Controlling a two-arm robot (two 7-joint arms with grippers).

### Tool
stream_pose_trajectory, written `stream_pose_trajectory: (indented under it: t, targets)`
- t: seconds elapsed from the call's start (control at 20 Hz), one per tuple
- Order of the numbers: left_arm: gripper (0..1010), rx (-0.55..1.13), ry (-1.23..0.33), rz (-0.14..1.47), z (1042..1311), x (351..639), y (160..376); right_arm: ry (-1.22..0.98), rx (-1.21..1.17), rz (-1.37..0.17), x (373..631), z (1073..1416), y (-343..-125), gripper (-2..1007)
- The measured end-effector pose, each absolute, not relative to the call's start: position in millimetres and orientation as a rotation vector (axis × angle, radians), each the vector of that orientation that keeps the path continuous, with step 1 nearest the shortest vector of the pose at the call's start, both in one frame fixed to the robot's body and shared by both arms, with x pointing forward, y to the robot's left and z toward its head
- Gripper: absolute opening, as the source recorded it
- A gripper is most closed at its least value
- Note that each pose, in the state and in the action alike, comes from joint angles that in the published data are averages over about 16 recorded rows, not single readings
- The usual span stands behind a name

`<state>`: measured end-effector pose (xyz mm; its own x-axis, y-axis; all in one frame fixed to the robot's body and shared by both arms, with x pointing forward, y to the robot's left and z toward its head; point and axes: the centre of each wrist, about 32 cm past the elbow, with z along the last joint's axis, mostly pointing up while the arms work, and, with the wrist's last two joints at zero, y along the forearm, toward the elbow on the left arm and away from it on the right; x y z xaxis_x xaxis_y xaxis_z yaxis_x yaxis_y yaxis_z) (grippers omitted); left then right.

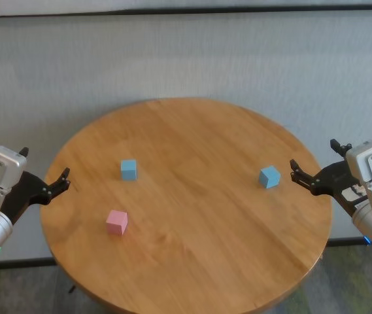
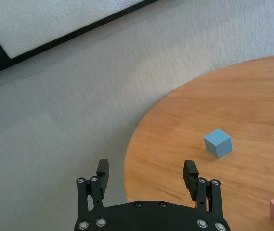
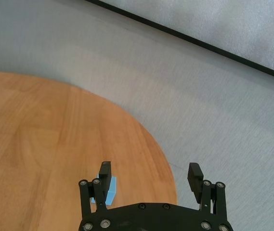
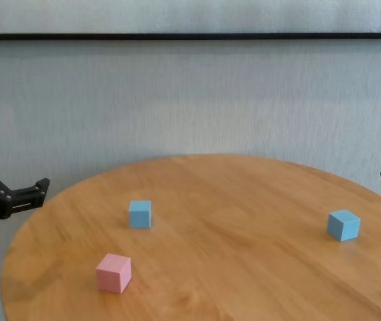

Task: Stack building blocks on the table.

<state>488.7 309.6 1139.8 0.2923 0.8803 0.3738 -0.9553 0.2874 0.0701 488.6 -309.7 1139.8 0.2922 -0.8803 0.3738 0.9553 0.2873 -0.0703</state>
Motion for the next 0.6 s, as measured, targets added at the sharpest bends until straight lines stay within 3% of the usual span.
stream_pose_trajectory:
  t: [0.6]
  targets:
    - [1000,0.304,-0.285,1.248,1139.8,488.7,309.6,-0.285,-0.305,-1.248,488.6,1139.8,-309.7,1005]
